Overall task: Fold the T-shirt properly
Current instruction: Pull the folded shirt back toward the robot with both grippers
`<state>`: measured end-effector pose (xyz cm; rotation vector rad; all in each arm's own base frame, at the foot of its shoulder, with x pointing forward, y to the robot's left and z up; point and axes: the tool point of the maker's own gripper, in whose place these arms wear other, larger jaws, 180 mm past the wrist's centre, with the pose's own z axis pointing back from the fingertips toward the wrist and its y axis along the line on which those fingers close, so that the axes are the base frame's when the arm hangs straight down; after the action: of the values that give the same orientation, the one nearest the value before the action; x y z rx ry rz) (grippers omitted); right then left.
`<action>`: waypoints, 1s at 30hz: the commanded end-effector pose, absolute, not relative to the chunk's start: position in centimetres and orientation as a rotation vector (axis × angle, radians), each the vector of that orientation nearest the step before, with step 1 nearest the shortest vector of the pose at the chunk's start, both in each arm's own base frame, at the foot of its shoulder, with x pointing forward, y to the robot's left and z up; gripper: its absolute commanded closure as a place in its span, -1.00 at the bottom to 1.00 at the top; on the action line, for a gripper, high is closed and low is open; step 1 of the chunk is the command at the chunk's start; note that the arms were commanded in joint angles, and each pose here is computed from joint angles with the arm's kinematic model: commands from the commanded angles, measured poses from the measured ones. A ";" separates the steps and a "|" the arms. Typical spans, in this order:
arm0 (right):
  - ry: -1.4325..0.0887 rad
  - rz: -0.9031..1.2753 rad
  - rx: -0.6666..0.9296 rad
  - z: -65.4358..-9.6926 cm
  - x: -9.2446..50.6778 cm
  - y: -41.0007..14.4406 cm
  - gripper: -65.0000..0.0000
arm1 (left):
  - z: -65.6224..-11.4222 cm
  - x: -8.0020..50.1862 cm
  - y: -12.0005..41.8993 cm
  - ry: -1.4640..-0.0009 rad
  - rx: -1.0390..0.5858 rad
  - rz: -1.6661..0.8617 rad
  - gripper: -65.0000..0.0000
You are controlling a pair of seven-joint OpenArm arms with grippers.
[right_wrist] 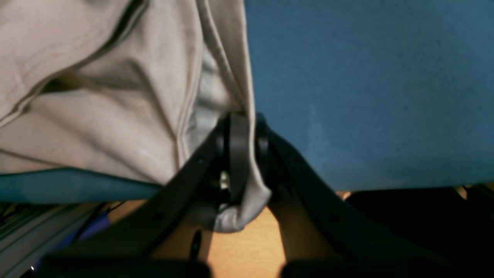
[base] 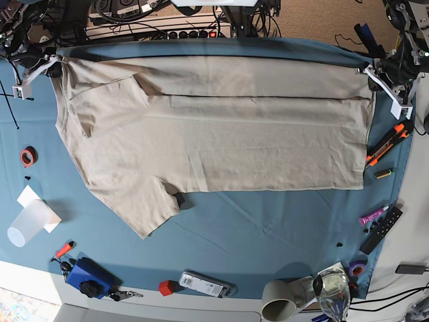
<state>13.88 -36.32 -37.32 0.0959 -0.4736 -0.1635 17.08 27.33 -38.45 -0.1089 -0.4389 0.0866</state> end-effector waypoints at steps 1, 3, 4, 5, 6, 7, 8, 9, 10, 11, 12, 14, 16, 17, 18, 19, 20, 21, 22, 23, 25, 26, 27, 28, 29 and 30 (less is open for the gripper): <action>-0.510 -0.145 0.070 -36.1 14.6 -37.1 1.00 | -37.6 17.5 28.2 -0.466 -0.078 0.076 1.00; -0.524 -0.145 0.090 -35.9 14.8 -36.8 1.00 | -37.5 17.7 28.1 -0.476 -0.084 0.076 1.00; -0.526 -0.145 0.104 -35.9 14.9 -36.5 1.00 | -37.5 17.7 28.0 -0.477 -0.086 0.077 1.00; -0.523 -0.143 0.120 -35.9 14.8 -36.2 1.00 | -37.5 17.7 28.0 -0.476 -0.089 0.077 1.00; -0.519 -0.137 0.133 -35.9 14.8 -36.0 1.00 | -37.5 17.7 27.9 -0.477 -0.091 0.077 1.00; -0.518 -0.127 0.149 -35.9 14.8 -35.7 1.00 | -37.5 17.7 27.9 -0.477 -0.091 0.077 1.00; -0.518 -0.119 0.162 -35.8 14.8 -35.4 0.98 | -37.5 17.8 27.9 -0.478 -0.091 0.077 0.85; -0.524 -0.119 0.169 -35.8 14.9 -35.3 0.84 | -37.5 17.8 28.0 -0.479 -0.091 0.077 0.71; -0.528 -0.119 0.173 -35.7 14.9 -35.2 0.71 | -37.5 17.8 28.0 -0.478 -0.091 0.077 0.57; -0.528 -0.120 0.173 -35.7 14.9 -35.2 0.60 | -37.5 17.8 28.0 -0.478 -0.091 0.077 0.45; -0.528 -0.119 0.173 -35.7 14.9 -35.2 0.52 | -37.5 17.8 28.0 -0.478 -0.091 0.077 0.36; -0.528 -0.120 0.173 -35.7 14.9 -35.3 0.50 | -37.4 17.8 28.0 -0.478 -0.090 0.076 0.32; -0.530 -0.120 0.175 -35.7 15.0 -35.2 0.50 | -37.2 17.9 27.9 -0.485 -0.088 0.071 0.32; -0.534 -0.121 0.179 -35.6 15.0 -35.2 0.50 | -37.0 18.0 27.8 -0.493 -0.085 0.066 0.32; -0.543 -0.122 0.188 -35.5 15.2 -35.1 0.50 | -36.6 18.2 27.7 -0.504 -0.082 0.058 0.32; -0.557 -0.126 0.199 -35.3 15.3 -35.0 0.50 | -36.2 18.4 27.6 -0.517 -0.078 0.048 0.32; -0.570 -0.130 0.205 -35.0 15.4 -35.0 0.50 | -35.7 18.7 27.4 -0.532 -0.072 0.037 0.32; -0.585 -0.137 0.206 -34.7 15.5 -35.2 0.50 | -35.1 19.0 27.3 -0.549 -0.067 0.025 0.32; -0.604 -0.147 0.203 -34.4 15.8 -35.5 0.50 | -34.6 19.2 27.1 -0.564 -0.061 0.014 0.32; -0.623 -0.159 0.196 -33.9 15.9 -35.9 0.50 | -34.2 19.4 26.9 -0.578 -0.057 0.003 0.32; -0.680 -0.187 0.194 -32.8 16.4 -36.7 0.50 | -33.3 19.7 26.7 -0.607 -0.045 -0.015 0.32; -0.713 -0.200 0.196 -32.1 16.7 -37.0 0.50 | -32.9 19.9 26.7 -0.624 -0.034 -0.023 0.32; -0.748 -0.213 0.200 -31.4 17.0 -37.4 0.50 | -32.5 20.1 26.7 -0.638 -0.020 -0.031 0.32; -0.784 -0.222 0.204 -30.7 17.3 -37.7 0.50 | -32.2 20.2 26.7 -0.646 -0.008 -0.038 0.32; -0.820 -0.226 0.206 -30.0 17.5 -38.0 0.50 | -31.9 20.3 26.7 -0.654 0.001 -0.045 0.32; -0.857 -0.224 0.209 -29.3 17.9 -38.2 0.51 | -31.6 20.4 26.7 -0.661 0.007 -0.051 0.32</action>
<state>17.15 -37.66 -30.85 0.2269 -0.8093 -0.2508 19.92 26.38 -32.57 -0.0083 -0.6279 -0.0362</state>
